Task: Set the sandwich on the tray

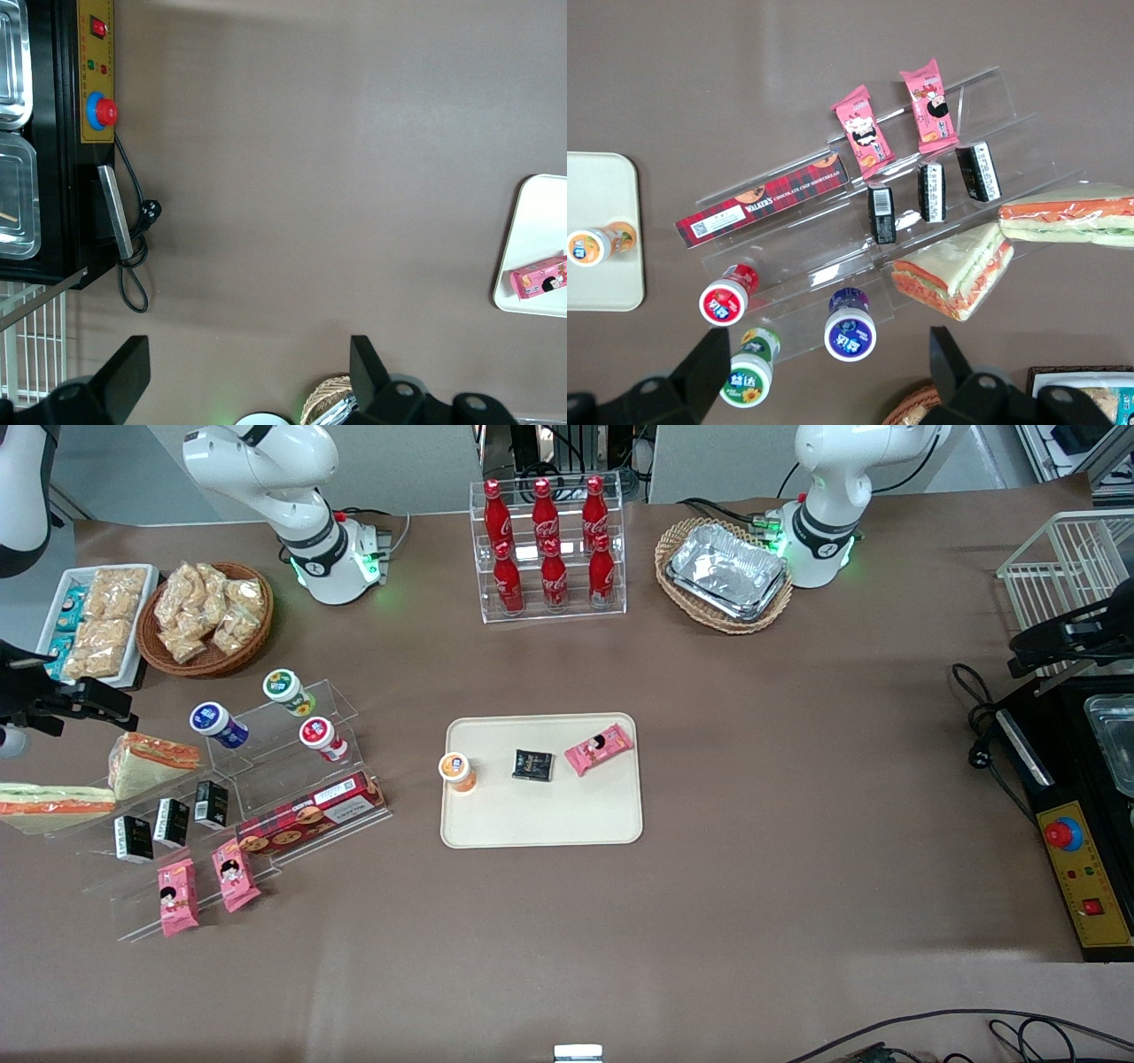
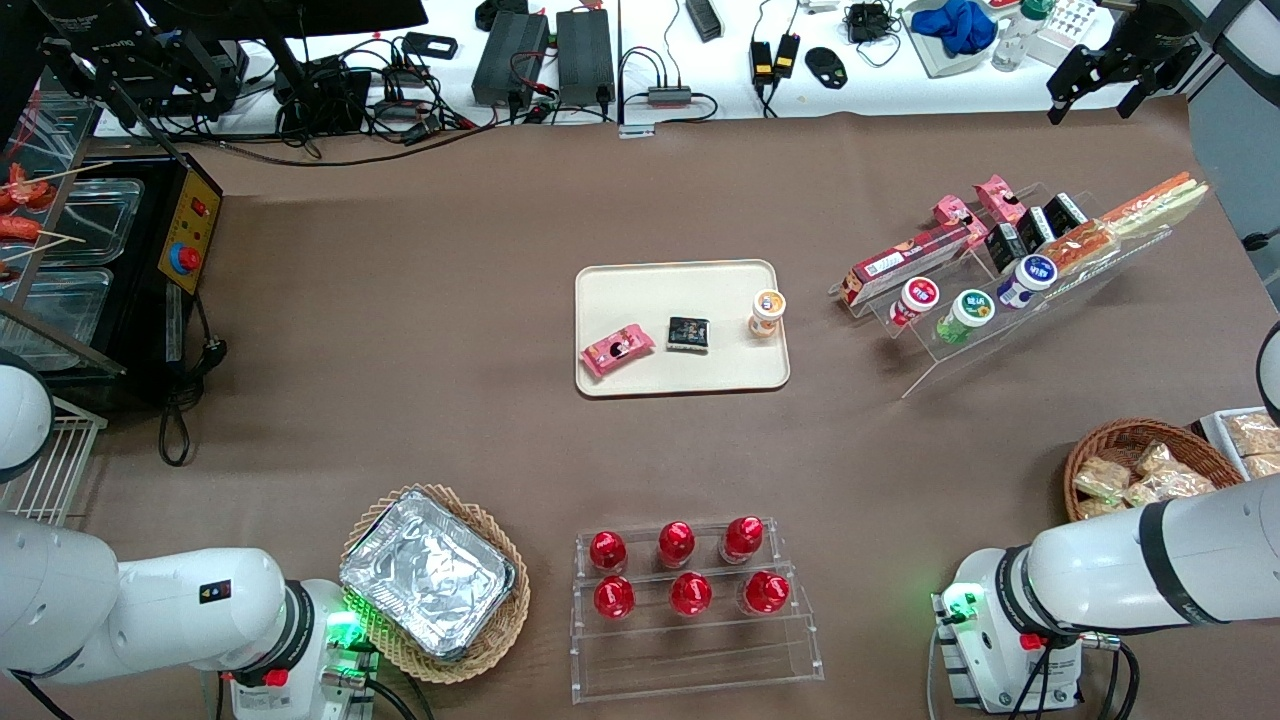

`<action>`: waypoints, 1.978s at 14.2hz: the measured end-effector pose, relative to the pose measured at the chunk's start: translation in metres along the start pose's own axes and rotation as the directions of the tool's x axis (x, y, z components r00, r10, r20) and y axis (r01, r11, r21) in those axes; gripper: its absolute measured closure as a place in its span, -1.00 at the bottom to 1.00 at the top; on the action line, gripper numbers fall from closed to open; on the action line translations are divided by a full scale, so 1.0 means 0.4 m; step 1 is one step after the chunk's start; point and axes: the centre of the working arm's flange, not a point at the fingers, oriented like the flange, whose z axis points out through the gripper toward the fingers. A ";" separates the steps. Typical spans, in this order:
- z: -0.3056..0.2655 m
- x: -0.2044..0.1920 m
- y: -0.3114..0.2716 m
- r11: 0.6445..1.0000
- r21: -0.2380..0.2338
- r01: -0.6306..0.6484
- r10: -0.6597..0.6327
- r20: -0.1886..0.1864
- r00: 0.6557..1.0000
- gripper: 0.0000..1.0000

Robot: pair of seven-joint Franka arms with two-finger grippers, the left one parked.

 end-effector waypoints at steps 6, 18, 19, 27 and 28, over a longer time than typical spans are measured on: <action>0.011 -0.016 -0.043 1.000 0.004 0.024 -0.025 0.072 0.997 -1.00; 0.012 -0.063 0.240 0.931 -0.019 -0.364 0.364 0.065 0.929 -1.00; 0.018 -0.071 0.272 0.908 -0.022 -0.418 0.419 0.069 0.905 -1.00; 0.106 -0.147 0.576 0.618 -0.085 -0.782 0.786 0.047 0.616 -1.00; 0.122 -0.147 0.594 0.564 -0.089 -0.821 0.826 0.042 0.562 -1.00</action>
